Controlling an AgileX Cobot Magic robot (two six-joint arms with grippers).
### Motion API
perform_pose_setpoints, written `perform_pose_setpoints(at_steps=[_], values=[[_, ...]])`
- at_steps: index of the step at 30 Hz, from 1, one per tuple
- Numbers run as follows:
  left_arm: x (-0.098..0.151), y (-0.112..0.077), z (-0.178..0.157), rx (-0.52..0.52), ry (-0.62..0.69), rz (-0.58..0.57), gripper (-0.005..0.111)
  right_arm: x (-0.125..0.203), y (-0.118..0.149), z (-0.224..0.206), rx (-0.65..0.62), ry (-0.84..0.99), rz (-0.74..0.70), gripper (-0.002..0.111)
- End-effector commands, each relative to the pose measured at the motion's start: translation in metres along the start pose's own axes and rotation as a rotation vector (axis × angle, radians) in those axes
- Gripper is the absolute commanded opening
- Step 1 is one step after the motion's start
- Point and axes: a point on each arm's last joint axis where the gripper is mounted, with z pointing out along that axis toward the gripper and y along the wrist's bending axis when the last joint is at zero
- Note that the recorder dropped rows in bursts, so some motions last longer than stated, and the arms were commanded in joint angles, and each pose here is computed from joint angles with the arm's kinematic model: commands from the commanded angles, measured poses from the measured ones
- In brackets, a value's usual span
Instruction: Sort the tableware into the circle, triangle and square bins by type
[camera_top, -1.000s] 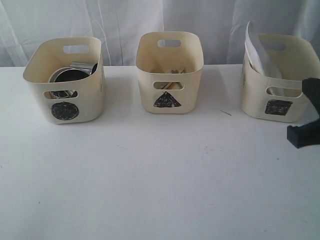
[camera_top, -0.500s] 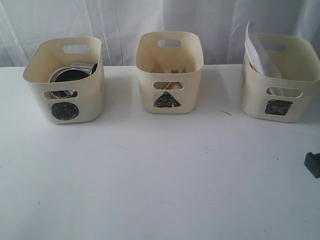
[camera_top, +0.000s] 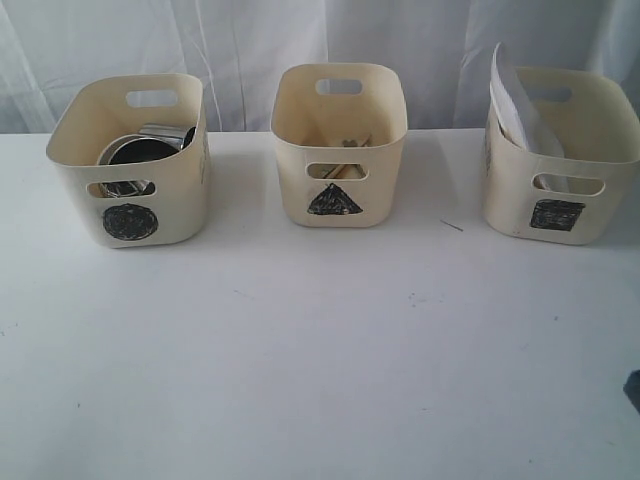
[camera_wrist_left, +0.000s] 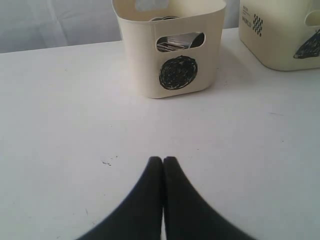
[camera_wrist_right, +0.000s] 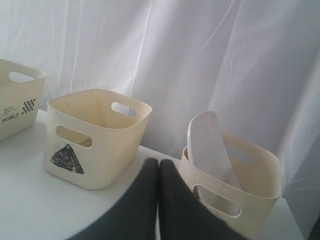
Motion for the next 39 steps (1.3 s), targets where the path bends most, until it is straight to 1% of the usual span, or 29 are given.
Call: perform_pose_setpoints(at_steps=[1,2,4,6,14,19,20,21,22,24,25,39], values=[[0.001,0.0,0.0,-0.002,-0.001,-0.011,0.0,0.017,0.007,-0.022,0.013,-0.082,-0.001,0.0],[0.001,0.0,0.0,-0.002,-0.001,-0.011,0.0,0.017,0.006,-0.025,0.027,-0.091,-0.008,0.0],[0.001,0.0,0.0,-0.002,-0.001,-0.011,0.0,0.021,0.003,-0.032,0.078,-0.054,-0.011,0.0],[0.001,0.0,0.0,-0.002,-0.001,-0.011,0.0,0.02,0.002,-0.038,0.104,-0.079,-0.008,0.0],[0.001,0.0,0.0,-0.002,-0.001,-0.011,0.0,0.029,-0.001,-0.039,0.136,0.017,0.025,0.0],[0.001,0.0,0.0,-0.002,-0.001,-0.011,0.0,0.031,-0.001,-0.039,0.14,0.032,0.026,0.0],[0.001,0.0,0.0,-0.002,-0.001,-0.011,0.0,0.031,-0.001,-0.039,0.14,0.031,0.047,0.0],[0.001,0.0,0.0,-0.002,-0.001,-0.011,0.0,0.031,-0.001,-0.039,0.139,0.026,0.124,0.0],[0.001,0.0,0.0,-0.002,-0.001,-0.011,0.0,0.031,-0.001,-0.039,0.137,0.025,0.146,0.0],[0.001,0.0,0.0,-0.002,-0.001,-0.011,0.0,0.031,-0.001,-0.039,0.133,0.029,0.034,0.0],[0.001,0.0,0.0,-0.002,-0.001,-0.011,0.0,0.03,-0.001,-0.039,0.132,0.028,0.025,0.0],[0.001,0.0,0.0,-0.002,-0.001,-0.011,0.0,0.03,-0.001,-0.039,0.132,0.026,0.04,0.0]])
